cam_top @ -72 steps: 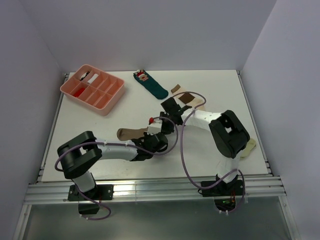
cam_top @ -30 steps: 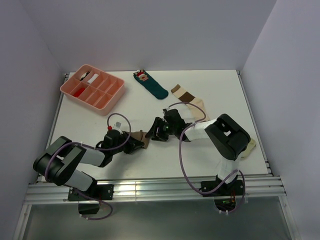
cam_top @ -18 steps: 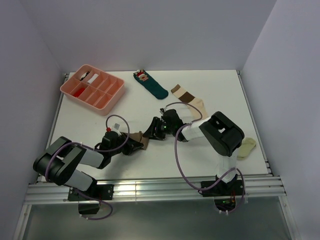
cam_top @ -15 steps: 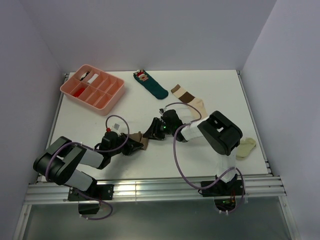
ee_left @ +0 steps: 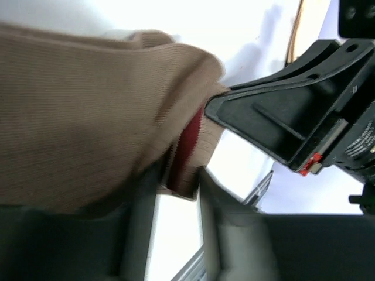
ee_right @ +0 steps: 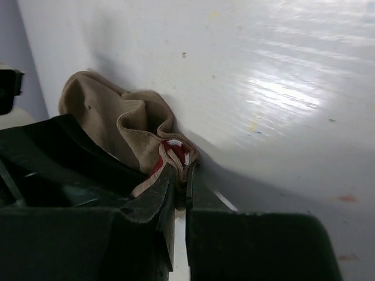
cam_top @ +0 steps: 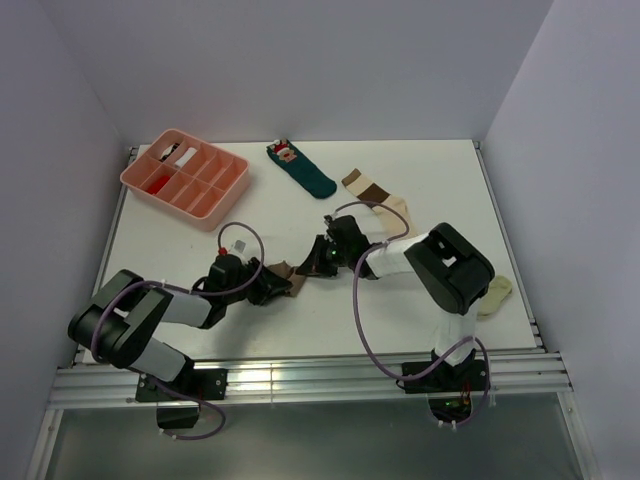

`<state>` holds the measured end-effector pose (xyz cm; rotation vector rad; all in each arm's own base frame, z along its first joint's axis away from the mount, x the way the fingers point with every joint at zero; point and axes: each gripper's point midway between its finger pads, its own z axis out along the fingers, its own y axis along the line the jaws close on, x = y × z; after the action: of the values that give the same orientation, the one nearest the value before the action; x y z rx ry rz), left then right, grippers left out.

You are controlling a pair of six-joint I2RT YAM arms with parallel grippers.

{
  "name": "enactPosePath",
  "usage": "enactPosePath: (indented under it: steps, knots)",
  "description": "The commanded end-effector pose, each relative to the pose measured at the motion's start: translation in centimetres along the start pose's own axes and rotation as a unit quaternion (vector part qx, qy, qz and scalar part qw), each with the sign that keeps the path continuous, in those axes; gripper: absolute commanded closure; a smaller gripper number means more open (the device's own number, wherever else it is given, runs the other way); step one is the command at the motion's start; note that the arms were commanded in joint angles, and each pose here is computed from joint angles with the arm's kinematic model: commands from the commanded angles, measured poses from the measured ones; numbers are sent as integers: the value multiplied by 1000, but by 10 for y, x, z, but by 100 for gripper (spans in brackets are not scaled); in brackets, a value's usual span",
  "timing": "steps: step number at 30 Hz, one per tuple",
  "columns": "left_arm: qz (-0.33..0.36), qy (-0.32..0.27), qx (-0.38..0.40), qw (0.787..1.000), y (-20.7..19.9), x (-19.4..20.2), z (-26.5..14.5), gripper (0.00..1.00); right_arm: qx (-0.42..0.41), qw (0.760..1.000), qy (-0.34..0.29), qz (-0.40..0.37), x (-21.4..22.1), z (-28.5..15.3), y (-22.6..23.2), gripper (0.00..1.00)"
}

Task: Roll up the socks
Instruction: Roll the sock at the center of the board.

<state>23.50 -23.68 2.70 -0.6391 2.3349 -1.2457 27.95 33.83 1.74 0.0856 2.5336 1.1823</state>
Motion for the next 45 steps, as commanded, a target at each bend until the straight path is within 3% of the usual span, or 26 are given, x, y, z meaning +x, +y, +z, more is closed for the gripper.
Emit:
enactPosePath:
  steps: [1,4,8,16,25,34,40,45]
  knots:
    - [43,-21,-38,998,3,-15,3,57,116,993,-1,-22,-5,-18,-45,100]
    - [76,-41,-44,995,-12,-30,6,52,148,988,-6,-42,-12,-29,-50,100]
    - [111,-62,-59,990,-23,-47,9,51,175,983,-14,-56,-19,-41,-54,100]
    - [133,-84,-101,982,-15,-65,22,64,217,973,-21,-77,-31,-63,-60,100]
    - [155,-77,-152,973,3,-80,54,71,253,963,-15,-94,-35,-76,-66,100]
    - [178,-67,-175,966,0,-94,76,72,264,959,-18,-101,-36,-86,-66,100]
    - [173,-61,-186,965,6,-94,79,70,204,972,-44,-106,-39,-85,-43,100]
    - [168,-59,-175,968,5,-90,78,67,210,971,-34,-104,-38,-83,-46,100]
